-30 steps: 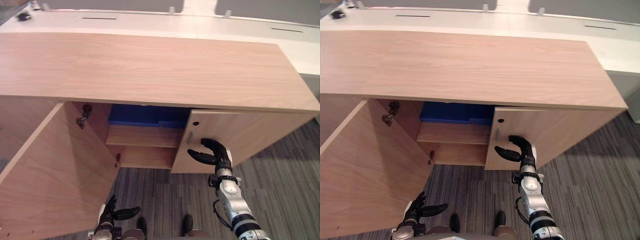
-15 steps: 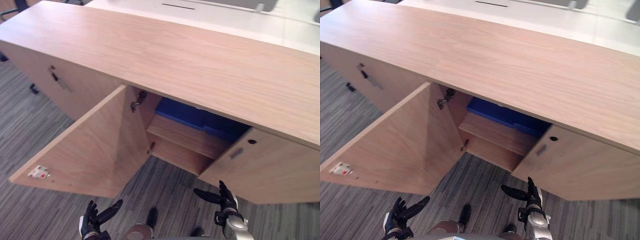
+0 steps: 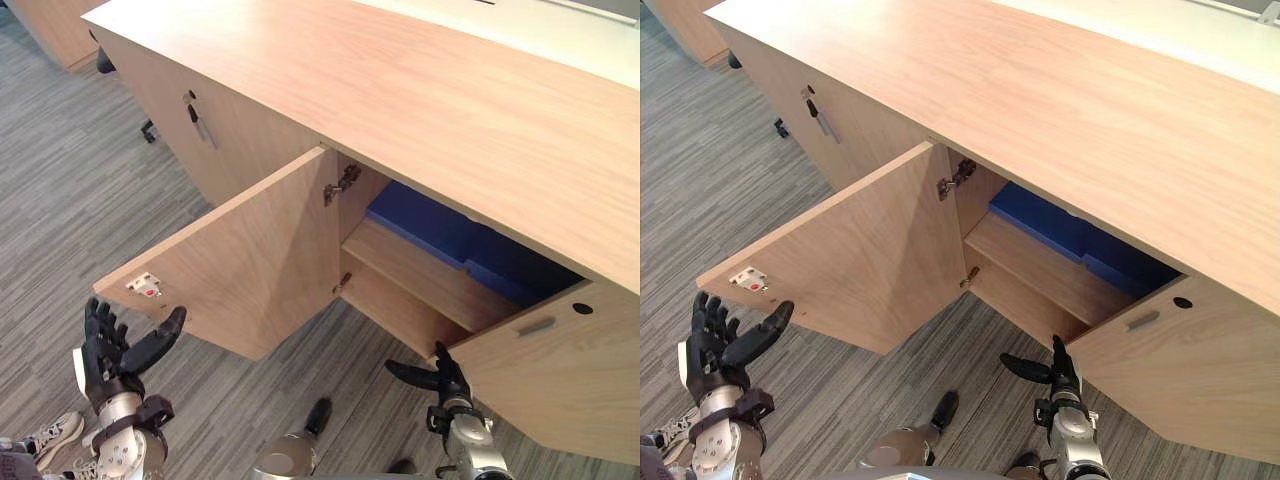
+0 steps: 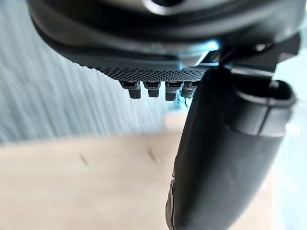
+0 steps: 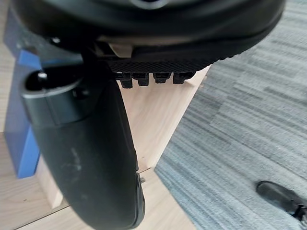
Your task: Walk over to the cabinet, pick up the folder, carry it to the office cabinet, place the folder inside the office cabinet, then close the office cabinet door
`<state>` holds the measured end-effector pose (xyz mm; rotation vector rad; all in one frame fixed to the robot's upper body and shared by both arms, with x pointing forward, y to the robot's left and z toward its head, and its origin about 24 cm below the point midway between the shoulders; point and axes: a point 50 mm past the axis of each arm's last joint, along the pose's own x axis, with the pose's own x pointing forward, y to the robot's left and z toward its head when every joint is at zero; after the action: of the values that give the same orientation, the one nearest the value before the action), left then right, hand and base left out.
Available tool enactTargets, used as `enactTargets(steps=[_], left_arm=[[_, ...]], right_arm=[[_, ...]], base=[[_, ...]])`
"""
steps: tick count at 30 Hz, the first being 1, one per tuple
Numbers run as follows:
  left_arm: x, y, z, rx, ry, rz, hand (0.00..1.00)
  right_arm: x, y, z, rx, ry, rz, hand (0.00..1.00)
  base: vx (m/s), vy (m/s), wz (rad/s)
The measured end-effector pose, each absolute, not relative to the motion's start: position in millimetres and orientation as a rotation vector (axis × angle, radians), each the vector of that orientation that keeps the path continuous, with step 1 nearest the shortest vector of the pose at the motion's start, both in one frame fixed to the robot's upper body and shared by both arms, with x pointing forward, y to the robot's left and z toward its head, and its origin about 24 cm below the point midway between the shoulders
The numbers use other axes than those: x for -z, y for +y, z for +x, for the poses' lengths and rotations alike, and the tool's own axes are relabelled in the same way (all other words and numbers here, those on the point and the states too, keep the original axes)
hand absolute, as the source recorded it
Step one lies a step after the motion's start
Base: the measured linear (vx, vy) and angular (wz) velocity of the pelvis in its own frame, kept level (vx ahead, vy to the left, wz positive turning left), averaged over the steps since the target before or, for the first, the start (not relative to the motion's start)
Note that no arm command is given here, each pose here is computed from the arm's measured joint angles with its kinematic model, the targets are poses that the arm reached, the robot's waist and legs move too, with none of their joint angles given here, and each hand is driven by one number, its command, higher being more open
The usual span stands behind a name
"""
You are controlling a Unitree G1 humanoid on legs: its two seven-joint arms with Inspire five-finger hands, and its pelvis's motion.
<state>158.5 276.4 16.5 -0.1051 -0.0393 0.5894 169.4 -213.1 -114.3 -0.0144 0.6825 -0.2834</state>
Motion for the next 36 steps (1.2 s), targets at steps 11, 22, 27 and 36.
enactTargets(steps=[11, 22, 27, 36], left_arm=[[4, 248, 134, -0.483, 0.068, -0.104, 1.00], [64, 207, 96, -0.371, 0.445, -0.174, 1.00], [67, 143, 112, 0.039, 0.492, -0.070, 1.00], [-66, 60, 241, 0.402, -0.258, 0.052, 1.00]], right_arm=[[127, -196, 149, 0.232, 0.752, 0.017, 1.00], [126, -193, 150, 0.258, 0.739, 0.007, 1.00], [121, -184, 163, 0.218, 0.707, 0.011, 1.00], [124, -182, 157, 0.178, 0.725, -0.007, 1.00]], base=[[-0.14, 0.021, -0.25], [-0.07, 0.052, -0.51], [0.01, 0.077, -0.31], [0.03, 0.047, -0.53]])
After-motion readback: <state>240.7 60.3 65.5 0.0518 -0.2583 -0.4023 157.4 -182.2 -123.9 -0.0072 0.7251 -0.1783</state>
